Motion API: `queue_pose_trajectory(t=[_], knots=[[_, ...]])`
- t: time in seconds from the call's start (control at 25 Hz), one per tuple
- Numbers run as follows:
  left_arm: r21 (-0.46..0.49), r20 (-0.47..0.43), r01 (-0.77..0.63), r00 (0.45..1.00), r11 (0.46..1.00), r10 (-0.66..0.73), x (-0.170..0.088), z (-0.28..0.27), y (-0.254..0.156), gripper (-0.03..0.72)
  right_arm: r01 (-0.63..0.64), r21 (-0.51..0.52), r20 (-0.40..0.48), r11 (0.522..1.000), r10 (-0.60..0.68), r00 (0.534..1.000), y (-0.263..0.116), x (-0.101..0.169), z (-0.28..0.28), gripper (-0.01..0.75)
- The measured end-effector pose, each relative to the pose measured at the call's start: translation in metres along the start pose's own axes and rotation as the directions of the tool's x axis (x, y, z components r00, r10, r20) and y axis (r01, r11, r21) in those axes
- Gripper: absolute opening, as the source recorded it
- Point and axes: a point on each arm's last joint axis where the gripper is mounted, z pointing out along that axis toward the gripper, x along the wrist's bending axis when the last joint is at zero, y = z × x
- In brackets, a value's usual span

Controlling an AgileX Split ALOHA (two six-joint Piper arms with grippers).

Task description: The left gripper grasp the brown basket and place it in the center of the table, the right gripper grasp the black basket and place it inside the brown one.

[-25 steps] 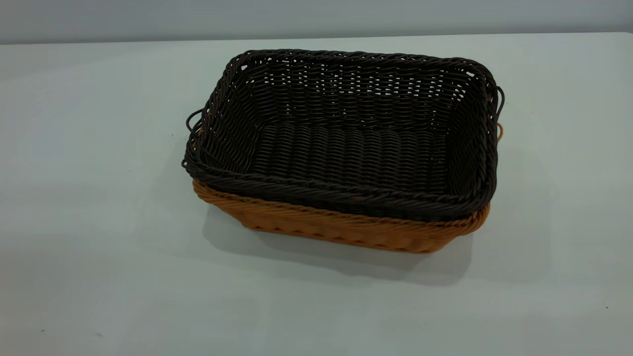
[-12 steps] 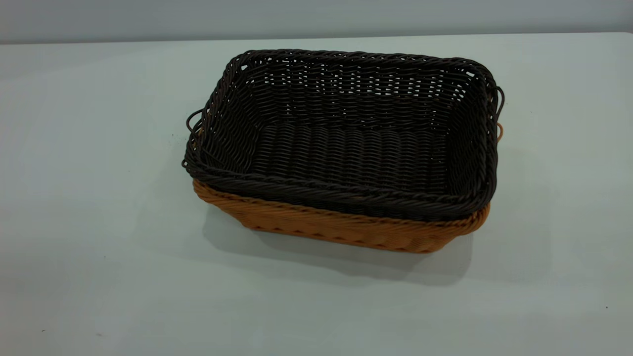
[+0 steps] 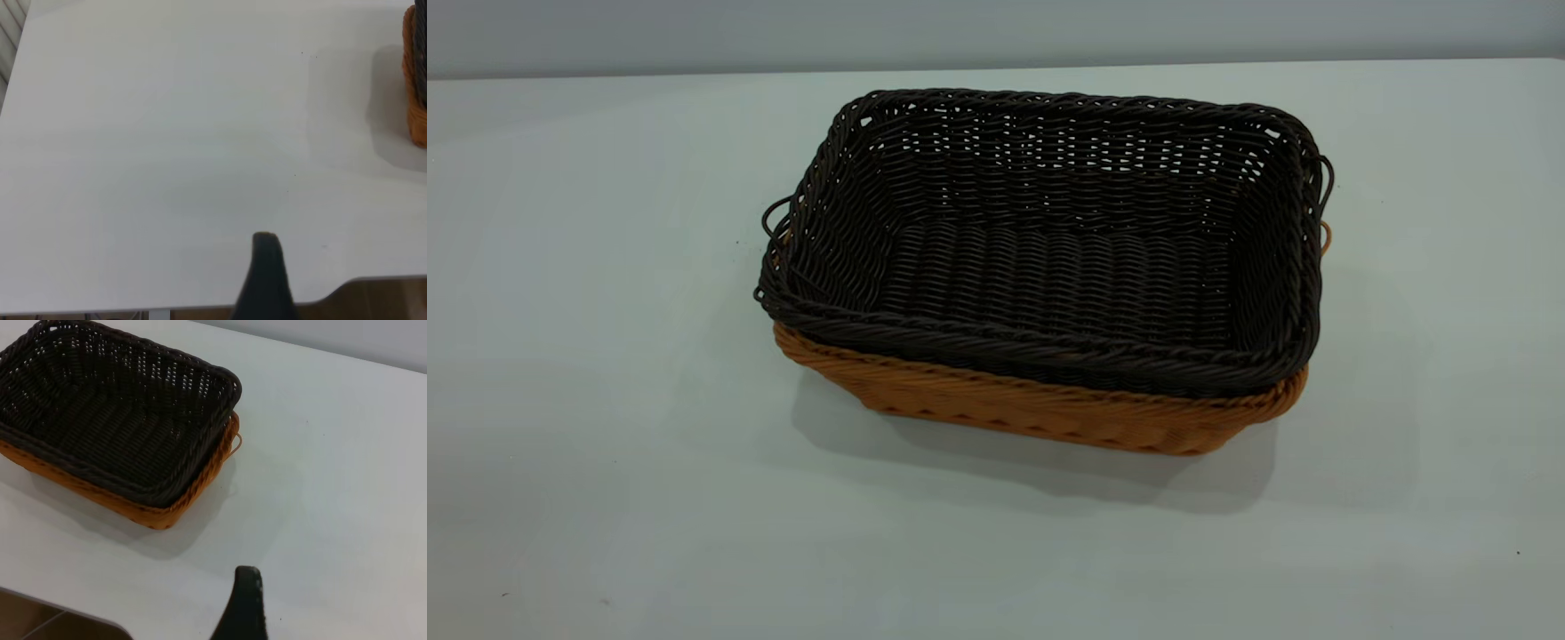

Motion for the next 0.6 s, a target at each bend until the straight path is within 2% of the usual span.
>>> queue_pose_trajectory(t=[0.32, 0.6], knots=[[0.0, 0.0, 0.0, 1.0, 1.0, 0.0, 0.0, 0.0, 0.0, 0.534, 0.001, 0.0, 0.001, 1.0, -0.001, 1.0, 0.0, -0.0001, 0.0, 0.593], [0.0, 0.0, 0.0, 1.0, 1.0, 0.0, 0.0, 0.0, 0.0, 0.534, -0.048, 0.004, 0.076, 0.999, 0.048, 0.996, -0.0007, -0.0069, -0.0002, 0.593]])
